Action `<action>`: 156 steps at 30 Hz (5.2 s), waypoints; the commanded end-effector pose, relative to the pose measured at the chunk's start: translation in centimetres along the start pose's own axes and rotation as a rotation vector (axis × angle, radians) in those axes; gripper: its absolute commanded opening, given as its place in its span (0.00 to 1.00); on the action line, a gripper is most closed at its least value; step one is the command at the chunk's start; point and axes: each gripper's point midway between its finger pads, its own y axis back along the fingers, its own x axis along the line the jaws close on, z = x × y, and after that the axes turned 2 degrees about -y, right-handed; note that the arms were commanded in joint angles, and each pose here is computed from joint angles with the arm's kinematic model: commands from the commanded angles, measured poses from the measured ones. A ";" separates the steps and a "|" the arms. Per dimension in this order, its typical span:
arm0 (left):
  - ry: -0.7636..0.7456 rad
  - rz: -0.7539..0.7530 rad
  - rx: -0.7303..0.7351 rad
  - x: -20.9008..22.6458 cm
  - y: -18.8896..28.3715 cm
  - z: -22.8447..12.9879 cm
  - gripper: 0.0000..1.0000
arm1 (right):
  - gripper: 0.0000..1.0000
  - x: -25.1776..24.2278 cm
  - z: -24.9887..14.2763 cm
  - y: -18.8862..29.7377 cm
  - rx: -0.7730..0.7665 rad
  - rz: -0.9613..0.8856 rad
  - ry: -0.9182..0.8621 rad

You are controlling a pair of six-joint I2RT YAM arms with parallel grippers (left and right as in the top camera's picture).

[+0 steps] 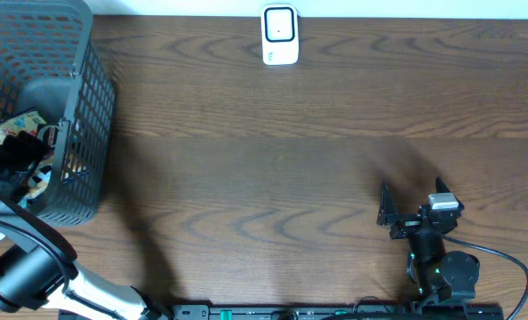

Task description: Scan the item barcode

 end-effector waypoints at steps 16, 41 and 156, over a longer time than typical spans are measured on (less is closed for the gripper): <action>0.025 -0.024 -0.021 0.0 -2.2 -0.3 0.21 | 0.99 0.1 0.0 0.0 0.000 0.000 -0.003; -0.010 -0.406 -0.672 -7.7 23.7 0.4 0.07 | 0.99 0.1 0.0 0.0 0.000 0.000 -0.003; 0.009 -0.101 -0.056 -1.4 -0.4 -0.7 0.41 | 0.99 0.1 0.0 0.0 0.000 0.000 -0.003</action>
